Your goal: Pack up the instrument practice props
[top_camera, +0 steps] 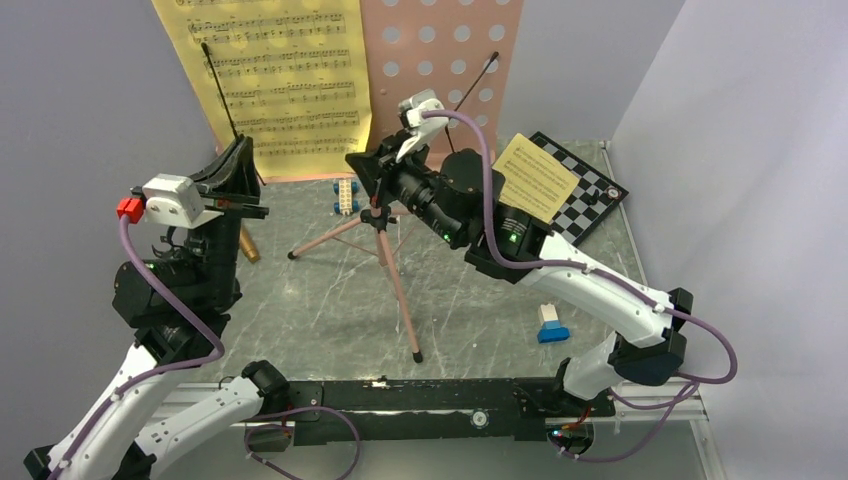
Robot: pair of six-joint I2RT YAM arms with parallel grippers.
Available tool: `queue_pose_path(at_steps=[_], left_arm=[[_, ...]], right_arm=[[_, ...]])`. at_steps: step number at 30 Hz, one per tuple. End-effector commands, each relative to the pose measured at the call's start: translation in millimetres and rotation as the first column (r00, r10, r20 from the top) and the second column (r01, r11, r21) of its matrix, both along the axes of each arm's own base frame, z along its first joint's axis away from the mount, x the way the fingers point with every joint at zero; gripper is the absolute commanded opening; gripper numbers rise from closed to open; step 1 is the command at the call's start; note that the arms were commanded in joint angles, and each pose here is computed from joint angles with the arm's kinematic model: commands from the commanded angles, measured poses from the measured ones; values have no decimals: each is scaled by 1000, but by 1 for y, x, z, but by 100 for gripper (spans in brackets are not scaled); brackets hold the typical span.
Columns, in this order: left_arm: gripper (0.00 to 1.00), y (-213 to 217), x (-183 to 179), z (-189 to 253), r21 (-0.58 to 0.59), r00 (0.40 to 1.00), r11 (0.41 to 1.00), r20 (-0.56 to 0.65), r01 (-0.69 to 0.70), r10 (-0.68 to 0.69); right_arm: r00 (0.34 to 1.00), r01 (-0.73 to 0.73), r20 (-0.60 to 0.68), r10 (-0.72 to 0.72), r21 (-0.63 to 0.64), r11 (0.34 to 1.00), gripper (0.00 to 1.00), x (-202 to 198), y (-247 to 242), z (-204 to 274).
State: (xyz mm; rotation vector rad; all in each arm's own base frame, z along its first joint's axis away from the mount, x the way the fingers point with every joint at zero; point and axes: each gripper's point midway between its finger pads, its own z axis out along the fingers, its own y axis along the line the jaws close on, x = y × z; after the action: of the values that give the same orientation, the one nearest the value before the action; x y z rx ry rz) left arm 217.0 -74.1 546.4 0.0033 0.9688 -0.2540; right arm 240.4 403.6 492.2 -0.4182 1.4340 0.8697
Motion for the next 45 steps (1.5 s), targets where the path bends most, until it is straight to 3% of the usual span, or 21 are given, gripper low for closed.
queue_pose_path(at_steps=[1, 18, 26, 31, 35, 40, 45], left_arm=[[0, 3, -16, 19, -10, 994, 1000, 109, 25, -23], [0, -6, -31, 20, 47, 964, 998, 259, 47, -58], [1, 0, -26, 19, 17, 973, 1000, 228, 20, -23], [39, -2, -24, 21, 20, 977, 999, 210, 33, -37], [60, -3, -27, 26, 23, 977, 998, 208, 52, -56], [66, 2, -33, 40, -2, 974, 998, 217, 62, -60], [59, 13, -30, 60, -37, 979, 999, 206, 12, -5]], right_arm=[[999, 4, 44, -8, 84, 996, 0, -5, -23, 34], [1000, 11, -17, -8, 135, 991, 0, 14, -47, 31], [1000, 16, -21, -13, 129, 991, 0, 20, -52, 29], [999, -9, -30, 13, 121, 993, 0, 20, -44, 24], [999, -23, -29, 27, 122, 992, 0, 18, -42, 24], [999, -32, -33, 37, 121, 992, 0, 18, -38, 23], [998, -46, -41, 51, 117, 992, 0, 18, -33, 21]])
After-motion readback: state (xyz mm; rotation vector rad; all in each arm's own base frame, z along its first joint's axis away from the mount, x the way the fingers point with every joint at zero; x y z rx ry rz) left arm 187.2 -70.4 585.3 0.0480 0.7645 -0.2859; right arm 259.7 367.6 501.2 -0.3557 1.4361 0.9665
